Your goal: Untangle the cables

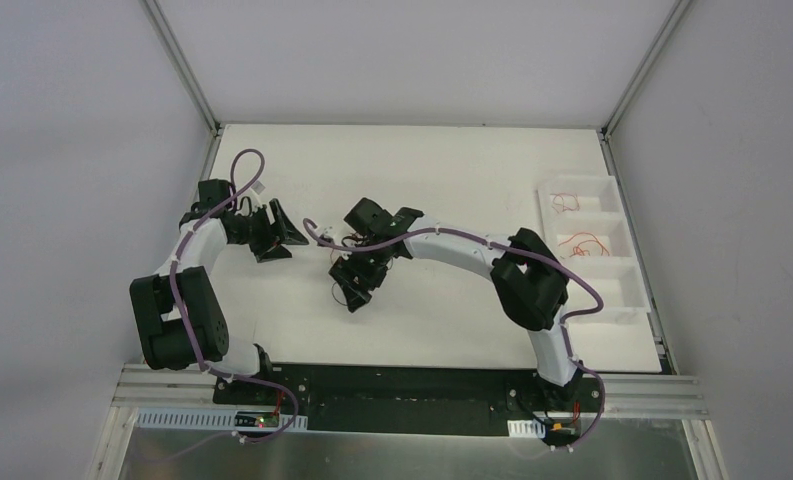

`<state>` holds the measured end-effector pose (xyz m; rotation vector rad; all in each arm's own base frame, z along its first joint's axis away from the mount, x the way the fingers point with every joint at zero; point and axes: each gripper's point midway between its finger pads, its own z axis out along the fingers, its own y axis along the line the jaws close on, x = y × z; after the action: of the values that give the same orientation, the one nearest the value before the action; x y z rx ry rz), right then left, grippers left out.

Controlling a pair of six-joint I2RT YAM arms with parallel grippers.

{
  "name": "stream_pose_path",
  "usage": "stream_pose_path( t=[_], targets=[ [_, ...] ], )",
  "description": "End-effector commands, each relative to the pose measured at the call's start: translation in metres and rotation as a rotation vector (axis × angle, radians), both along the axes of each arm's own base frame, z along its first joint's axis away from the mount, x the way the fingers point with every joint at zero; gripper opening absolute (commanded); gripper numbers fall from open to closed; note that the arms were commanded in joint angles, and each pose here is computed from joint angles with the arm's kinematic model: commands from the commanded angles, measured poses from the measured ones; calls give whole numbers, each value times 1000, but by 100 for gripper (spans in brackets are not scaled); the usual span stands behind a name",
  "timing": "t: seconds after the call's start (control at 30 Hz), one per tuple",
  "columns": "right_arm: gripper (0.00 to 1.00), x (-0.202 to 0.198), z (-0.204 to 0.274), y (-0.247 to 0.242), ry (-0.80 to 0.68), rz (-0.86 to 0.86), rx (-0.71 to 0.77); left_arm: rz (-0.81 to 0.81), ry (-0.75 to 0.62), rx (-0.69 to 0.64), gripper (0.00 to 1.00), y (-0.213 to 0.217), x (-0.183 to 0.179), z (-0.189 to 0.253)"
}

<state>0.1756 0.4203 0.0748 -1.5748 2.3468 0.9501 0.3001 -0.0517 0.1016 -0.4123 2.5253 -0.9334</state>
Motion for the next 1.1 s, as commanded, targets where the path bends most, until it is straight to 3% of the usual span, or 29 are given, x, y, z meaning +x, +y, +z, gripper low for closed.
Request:
stream_pose_path(
  t=[0.0,0.2,0.33,0.4,0.5,0.53,0.73,0.9,1.07],
  targets=[
    [69,6,-9,0,-95,106,-1,12,-14,16,65,4,-7,4],
    [67,5,-48,-6,-186,180,-63,22,-17,38,65,11,-6,3],
    [60,6,-64,-14,-262,203,-98,26,-28,44,65,13,-5,6],
    [49,7,-67,-22,-292,202,-119,28,-29,44,65,12,-5,6],
    [7,-2,-51,-36,-269,199,-130,26,-38,47,65,12,-6,8],
    [0,-7,-45,-42,-261,203,-121,24,-43,49,65,12,-7,9],
    [0,-29,34,-68,-127,166,53,16,-51,34,64,10,-6,9],
    [0,-10,108,-87,-72,32,168,-8,-92,1,64,4,-4,20],
    [0,13,148,-141,-76,-128,176,-50,-149,-14,66,-2,-5,32]
  ],
)
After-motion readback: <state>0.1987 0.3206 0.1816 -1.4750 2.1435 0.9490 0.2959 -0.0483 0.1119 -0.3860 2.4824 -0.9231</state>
